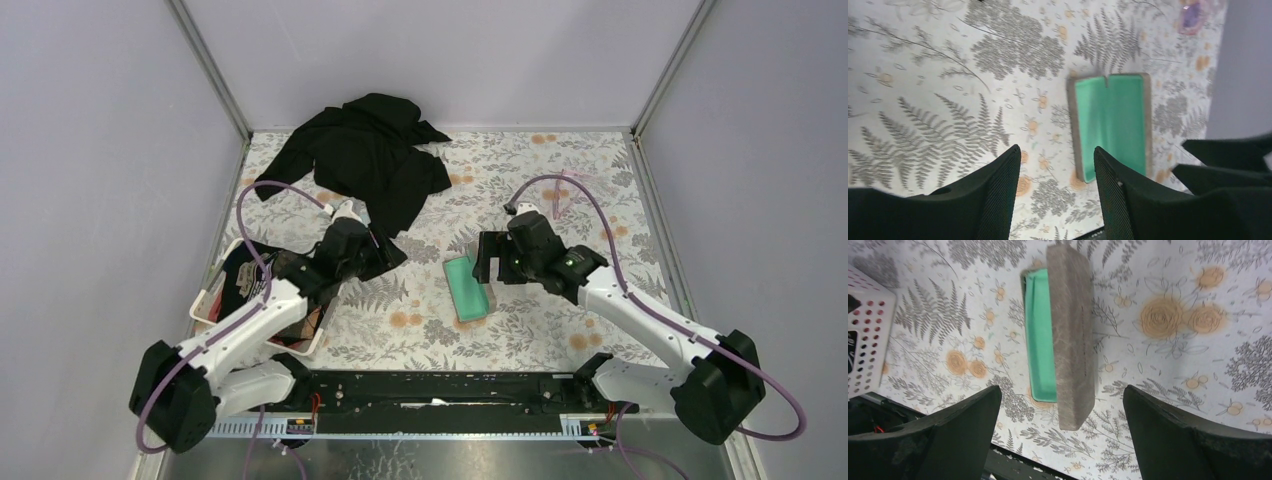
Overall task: Organize the sunglasses
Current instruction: Move the sunglasses case at the center of the board.
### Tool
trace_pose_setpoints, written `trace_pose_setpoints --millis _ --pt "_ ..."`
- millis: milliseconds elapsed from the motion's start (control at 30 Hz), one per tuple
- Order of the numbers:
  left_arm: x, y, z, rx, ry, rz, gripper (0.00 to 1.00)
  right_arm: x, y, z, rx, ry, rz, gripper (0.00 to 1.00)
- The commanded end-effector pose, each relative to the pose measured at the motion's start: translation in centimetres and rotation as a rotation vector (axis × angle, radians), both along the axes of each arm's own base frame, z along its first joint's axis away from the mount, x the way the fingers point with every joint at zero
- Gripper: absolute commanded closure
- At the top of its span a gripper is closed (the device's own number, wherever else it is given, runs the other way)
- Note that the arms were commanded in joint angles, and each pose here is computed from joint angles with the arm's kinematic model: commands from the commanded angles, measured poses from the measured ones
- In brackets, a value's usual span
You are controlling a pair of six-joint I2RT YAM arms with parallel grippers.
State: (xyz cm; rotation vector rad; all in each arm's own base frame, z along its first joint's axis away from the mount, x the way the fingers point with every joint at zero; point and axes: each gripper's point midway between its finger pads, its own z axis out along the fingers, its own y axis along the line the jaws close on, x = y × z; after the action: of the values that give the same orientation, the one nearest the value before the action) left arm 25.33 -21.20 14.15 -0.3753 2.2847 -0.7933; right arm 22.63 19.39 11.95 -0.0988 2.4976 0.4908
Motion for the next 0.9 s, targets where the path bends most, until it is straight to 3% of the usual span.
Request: trace_pose_setpoints --millis 0,333,433,633,867 --pt "1.1 2.3 -1.0 0.116 0.085 0.010 0.40 1.9 0.2 3.2 0.010 -0.116 0.005 0.01" --pt "4.8 6.0 -2.2 0.117 0.176 0.119 0.39 1.2 0.7 -0.7 -0.076 -0.002 0.109 0.08" --pt "5.1 6.1 -2.6 0.112 0.189 0.117 0.39 1.2 0.6 -1.9 -0.107 0.018 0.125 0.13" --pt "4.8 5.7 -3.6 0.110 0.220 0.092 0.39 1.5 1.1 -3.9 -0.126 0.056 0.140 0.35" --pt "4.7 5.6 -4.0 0.110 0.220 0.079 0.40 1.7 1.8 -5.3 -0.161 0.080 0.156 0.50"
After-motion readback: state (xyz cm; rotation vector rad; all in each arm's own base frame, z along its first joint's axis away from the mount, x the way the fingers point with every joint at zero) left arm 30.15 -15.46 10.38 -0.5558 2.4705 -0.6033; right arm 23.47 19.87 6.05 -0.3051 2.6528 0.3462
